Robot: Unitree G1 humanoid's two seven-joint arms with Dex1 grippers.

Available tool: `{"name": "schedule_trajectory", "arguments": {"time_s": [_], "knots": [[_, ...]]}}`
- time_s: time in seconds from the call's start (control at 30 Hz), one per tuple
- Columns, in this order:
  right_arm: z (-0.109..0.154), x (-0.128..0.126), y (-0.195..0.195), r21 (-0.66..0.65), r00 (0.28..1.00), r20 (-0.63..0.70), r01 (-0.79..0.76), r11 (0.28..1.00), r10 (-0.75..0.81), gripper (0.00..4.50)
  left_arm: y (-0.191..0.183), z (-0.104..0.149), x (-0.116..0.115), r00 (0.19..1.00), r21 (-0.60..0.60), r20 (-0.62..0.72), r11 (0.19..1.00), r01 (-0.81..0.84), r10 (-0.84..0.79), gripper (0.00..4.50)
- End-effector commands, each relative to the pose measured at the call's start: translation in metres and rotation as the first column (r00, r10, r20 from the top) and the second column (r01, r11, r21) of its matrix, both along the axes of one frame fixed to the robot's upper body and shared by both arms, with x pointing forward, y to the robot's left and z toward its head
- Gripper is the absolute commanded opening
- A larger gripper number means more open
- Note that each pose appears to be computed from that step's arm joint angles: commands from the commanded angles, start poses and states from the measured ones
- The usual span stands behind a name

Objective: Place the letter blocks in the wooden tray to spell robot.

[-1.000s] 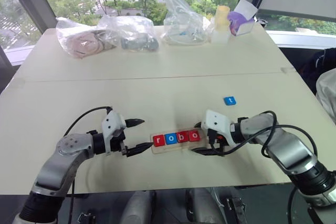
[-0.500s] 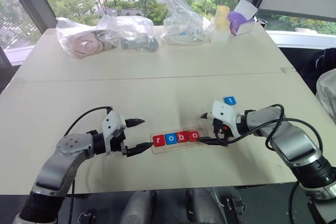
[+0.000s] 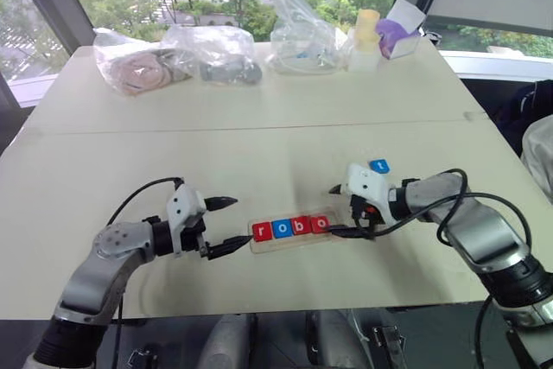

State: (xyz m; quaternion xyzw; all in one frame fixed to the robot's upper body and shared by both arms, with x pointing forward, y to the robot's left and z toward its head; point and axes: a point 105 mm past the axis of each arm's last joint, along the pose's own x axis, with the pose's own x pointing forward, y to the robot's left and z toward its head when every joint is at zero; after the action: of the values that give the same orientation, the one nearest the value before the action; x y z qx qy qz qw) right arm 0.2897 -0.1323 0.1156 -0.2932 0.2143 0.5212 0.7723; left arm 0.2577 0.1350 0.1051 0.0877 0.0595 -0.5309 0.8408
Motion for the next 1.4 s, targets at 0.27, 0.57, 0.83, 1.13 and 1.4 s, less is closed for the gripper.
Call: {"name": "schedule_trajectory", "arguments": {"time_s": [0.27, 0.57, 0.83, 1.13, 1.4], "knots": [[0.001, 0.005, 0.002, -0.011, 0.998, 0.059, 0.003, 1.0, -0.003, 4.43, 0.0, 0.003, 0.0, 0.999, -0.011, 0.032, 1.0, 0.016, -0.015, 4.5], [0.006, 0.004, 0.01, 0.009, 0.998, 0.05, -0.028, 1.0, 0.028, 4.43, 0.001, 0.001, -0.001, 0.999, -0.01, 0.032, 1.0, 0.011, -0.011, 4.5], [0.038, 0.029, -0.02, 0.083, 0.979, 0.133, 0.146, 0.986, -0.157, 4.43, -0.001, 0.005, -0.001, 0.999, -0.013, 0.038, 1.0, 0.012, -0.011, 4.5], [0.041, 0.08, -0.076, 0.189, 0.737, 0.135, 0.637, 0.747, -0.662, 4.43, -0.011, 0.015, 0.009, 0.999, -0.022, 0.045, 1.0, 0.019, -0.018, 4.5], [0.018, 0.085, -0.103, 0.166, 0.492, 0.064, 0.852, 0.496, -0.868, 4.43, -0.016, 0.024, 0.007, 0.998, -0.029, 0.049, 0.999, 0.033, -0.032, 4.5]]}}
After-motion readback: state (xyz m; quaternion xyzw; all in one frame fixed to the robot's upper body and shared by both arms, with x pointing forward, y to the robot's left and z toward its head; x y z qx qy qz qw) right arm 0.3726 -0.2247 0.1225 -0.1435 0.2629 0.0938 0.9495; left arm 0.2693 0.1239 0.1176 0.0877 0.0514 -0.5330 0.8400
